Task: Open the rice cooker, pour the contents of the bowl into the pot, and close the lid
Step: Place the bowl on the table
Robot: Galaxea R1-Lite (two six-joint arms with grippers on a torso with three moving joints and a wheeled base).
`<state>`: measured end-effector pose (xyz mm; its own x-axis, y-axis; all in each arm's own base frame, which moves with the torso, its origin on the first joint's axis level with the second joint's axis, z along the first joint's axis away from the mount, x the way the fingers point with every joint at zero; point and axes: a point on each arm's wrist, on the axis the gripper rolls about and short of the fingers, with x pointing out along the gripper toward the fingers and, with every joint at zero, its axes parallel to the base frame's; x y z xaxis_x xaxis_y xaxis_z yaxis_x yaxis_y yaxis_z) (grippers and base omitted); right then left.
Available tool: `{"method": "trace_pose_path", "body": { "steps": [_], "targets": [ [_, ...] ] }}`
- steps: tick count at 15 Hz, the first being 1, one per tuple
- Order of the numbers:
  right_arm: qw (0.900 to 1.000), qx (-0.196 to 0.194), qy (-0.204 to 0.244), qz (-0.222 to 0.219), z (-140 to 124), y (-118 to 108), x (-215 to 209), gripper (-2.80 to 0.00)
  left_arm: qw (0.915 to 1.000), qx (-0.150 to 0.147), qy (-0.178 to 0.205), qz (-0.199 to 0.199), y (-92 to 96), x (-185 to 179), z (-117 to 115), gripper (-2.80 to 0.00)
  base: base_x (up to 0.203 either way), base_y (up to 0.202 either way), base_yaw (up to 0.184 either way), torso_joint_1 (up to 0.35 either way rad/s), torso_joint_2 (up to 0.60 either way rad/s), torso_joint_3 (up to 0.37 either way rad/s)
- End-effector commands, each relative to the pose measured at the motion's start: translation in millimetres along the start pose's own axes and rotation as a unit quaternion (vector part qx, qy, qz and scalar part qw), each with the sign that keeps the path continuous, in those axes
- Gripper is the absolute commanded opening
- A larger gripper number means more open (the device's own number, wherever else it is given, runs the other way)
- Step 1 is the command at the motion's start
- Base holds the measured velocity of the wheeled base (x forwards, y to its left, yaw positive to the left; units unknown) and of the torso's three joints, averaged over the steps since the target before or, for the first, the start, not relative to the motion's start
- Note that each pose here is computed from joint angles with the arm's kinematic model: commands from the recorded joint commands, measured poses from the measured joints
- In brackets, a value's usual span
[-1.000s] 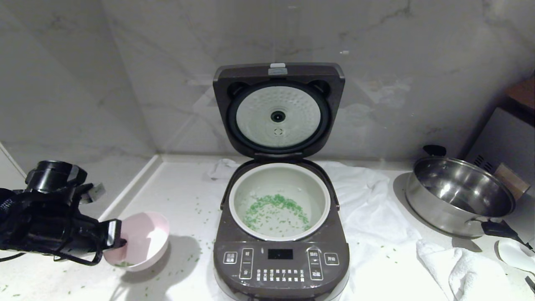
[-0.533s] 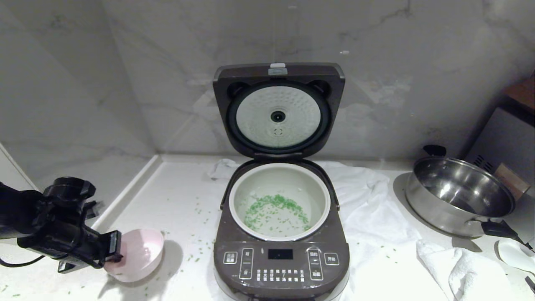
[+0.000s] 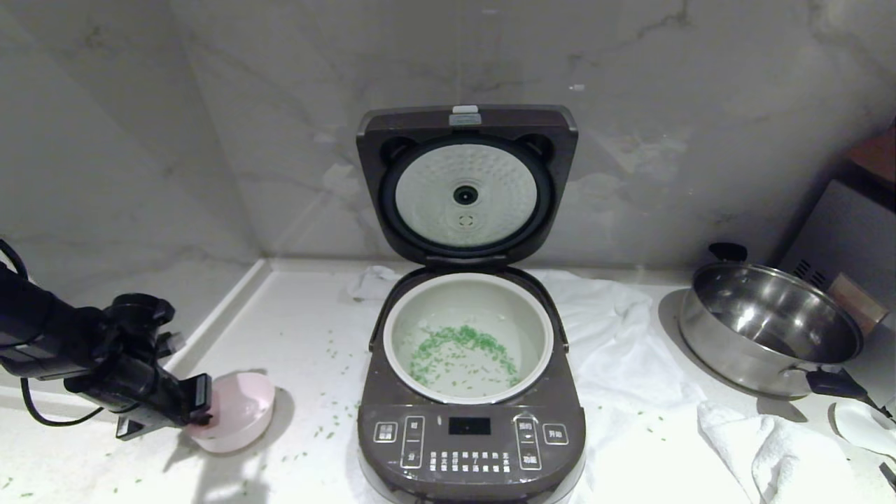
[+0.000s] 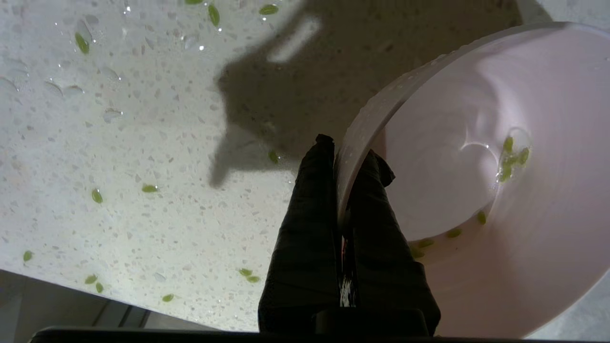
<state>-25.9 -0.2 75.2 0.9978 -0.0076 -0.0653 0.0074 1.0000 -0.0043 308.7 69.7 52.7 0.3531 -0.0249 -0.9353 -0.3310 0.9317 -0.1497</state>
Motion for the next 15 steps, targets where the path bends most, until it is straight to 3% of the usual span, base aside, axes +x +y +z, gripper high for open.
{"method": "trace_pose_path", "body": {
  "steps": [1,6,9,12,15],
  "targets": [
    [1.000,0.000,0.000,0.000,-0.1,0.0,0.0,-2.80,1.0000,-0.001,-0.001,0.001,0.7,2.6,3.7,0.00,0.000,0.000,0.000,0.000,0.00,0.000],
    [1.000,0.000,0.000,0.000,0.3,0.0,-0.1,-2.80,0.9999,-0.003,-0.011,0.000,1.3,-1.8,7.8,0.00,0.000,0.000,0.000,0.000,0.00,0.000],
    [1.000,0.000,0.000,0.000,-0.1,0.0,0.0,-2.80,0.9988,-0.005,-0.049,-0.006,-0.9,-23.8,17.6,0.00,0.000,0.000,0.000,0.000,0.00,0.000],
    [1.000,0.000,0.000,0.000,-0.1,0.0,0.0,-2.80,0.9960,0.002,-0.087,-0.020,-13.1,-66.7,23.6,0.00,0.000,0.000,0.000,0.000,0.00,0.000],
    [1.000,0.000,0.000,0.000,-0.1,0.0,0.0,-2.80,0.9881,0.004,-0.145,-0.051,-38.2,-105.1,30.5,0.00,0.000,0.000,0.000,0.000,0.00,0.000]
  ]
}}
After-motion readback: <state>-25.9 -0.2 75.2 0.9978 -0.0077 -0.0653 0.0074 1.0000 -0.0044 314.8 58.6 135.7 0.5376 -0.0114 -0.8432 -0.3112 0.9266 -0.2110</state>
